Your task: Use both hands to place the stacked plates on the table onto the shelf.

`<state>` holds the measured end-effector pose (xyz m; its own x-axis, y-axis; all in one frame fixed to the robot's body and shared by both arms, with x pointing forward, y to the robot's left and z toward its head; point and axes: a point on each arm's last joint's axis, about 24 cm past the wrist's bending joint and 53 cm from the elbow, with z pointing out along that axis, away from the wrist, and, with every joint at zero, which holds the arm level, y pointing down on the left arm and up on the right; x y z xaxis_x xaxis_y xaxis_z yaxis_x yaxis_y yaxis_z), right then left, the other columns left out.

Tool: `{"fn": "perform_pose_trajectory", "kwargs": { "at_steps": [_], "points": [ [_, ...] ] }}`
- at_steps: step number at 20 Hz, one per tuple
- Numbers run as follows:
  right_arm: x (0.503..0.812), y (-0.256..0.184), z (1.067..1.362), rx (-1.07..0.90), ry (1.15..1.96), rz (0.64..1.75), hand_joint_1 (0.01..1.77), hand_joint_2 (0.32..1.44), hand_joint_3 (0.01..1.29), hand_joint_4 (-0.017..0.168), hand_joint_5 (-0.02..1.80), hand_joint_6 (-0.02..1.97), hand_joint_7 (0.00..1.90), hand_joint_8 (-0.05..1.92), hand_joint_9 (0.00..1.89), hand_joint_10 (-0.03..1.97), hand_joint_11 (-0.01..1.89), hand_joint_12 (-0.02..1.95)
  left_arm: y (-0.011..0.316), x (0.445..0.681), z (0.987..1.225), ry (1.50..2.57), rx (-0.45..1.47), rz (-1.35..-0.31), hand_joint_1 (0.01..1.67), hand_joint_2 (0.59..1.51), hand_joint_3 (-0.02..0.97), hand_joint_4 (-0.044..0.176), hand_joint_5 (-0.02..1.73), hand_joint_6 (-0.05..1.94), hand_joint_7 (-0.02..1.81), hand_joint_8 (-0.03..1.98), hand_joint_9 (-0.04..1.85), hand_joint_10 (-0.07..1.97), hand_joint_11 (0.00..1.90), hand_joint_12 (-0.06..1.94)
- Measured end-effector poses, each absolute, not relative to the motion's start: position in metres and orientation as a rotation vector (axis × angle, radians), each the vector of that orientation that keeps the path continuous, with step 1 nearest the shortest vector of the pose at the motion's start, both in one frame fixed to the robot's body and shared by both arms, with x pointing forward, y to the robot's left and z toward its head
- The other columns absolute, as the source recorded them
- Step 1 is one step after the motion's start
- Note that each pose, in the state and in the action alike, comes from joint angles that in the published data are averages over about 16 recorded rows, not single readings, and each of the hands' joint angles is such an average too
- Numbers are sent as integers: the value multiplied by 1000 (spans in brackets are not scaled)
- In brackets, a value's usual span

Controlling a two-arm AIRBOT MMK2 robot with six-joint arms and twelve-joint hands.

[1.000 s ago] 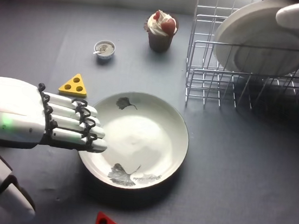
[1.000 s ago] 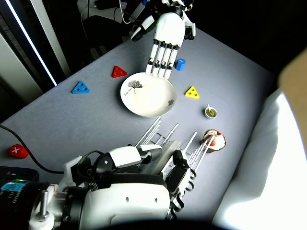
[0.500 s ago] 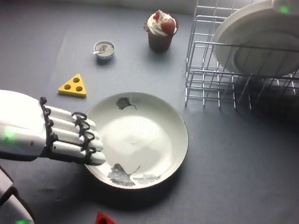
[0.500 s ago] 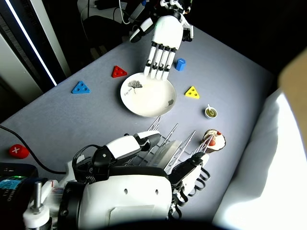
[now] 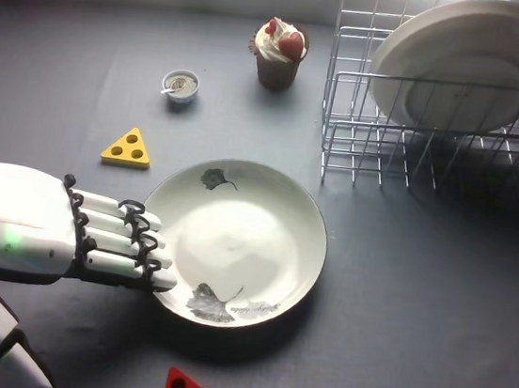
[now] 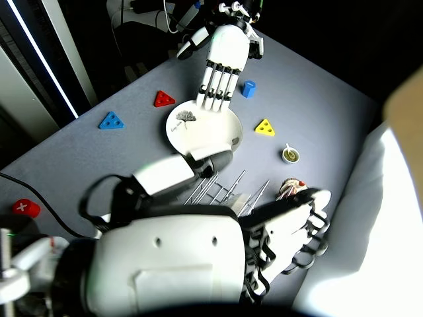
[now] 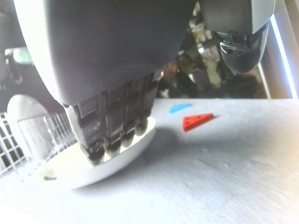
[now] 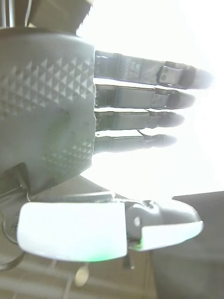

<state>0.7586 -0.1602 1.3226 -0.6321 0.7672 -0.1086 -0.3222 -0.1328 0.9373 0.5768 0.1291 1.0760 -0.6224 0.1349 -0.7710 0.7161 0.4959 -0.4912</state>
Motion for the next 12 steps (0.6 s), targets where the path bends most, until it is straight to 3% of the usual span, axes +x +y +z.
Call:
{"fn": "perform_pose_trajectory", "kwargs": {
  "at_steps": [5,12],
  "points": [
    [726,-129,1328,355,1441,1913,809,974,17,-4,412,12,406,15,434,1,532,5,130,576,1069,2085,685,-1098,133,965,-5,-2,20,9,29,13,28,10,17,-18],
    [679,-82,1298,96,1636,1883,739,973,18,-4,360,12,371,15,386,1,459,5,133,573,1055,2127,656,-1090,134,966,-4,-4,14,-3,17,6,19,4,17,-23]
  ]
}}
